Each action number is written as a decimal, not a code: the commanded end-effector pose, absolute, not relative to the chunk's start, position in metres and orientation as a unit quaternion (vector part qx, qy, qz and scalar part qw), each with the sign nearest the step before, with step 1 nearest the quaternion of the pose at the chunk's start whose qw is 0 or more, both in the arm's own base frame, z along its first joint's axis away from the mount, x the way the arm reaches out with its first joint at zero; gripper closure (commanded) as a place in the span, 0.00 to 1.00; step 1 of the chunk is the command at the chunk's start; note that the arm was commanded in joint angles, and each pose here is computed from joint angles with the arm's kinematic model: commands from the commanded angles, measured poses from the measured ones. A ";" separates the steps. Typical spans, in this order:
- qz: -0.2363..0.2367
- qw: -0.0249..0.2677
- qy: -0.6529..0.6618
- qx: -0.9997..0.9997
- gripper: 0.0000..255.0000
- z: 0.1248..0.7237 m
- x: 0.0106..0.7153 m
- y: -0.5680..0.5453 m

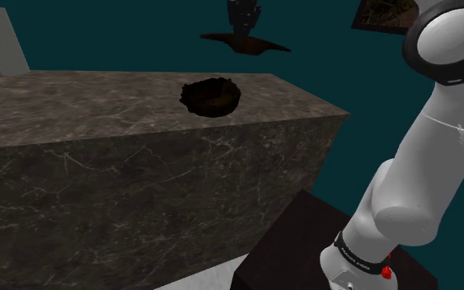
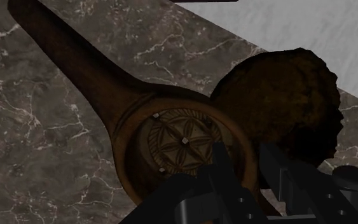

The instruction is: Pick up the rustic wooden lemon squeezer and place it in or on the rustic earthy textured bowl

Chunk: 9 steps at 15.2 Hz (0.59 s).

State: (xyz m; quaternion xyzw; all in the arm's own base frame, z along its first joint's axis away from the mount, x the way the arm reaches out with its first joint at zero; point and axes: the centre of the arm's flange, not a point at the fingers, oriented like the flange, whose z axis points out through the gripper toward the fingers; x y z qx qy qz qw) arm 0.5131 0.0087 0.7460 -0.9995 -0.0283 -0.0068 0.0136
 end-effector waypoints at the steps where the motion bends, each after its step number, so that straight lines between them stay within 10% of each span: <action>1: -0.007 0.014 -0.028 -1.000 1.00 0.747 0.521 0.034; 9: -0.007 0.014 -0.028 -1.000 1.00 0.736 0.536 0.095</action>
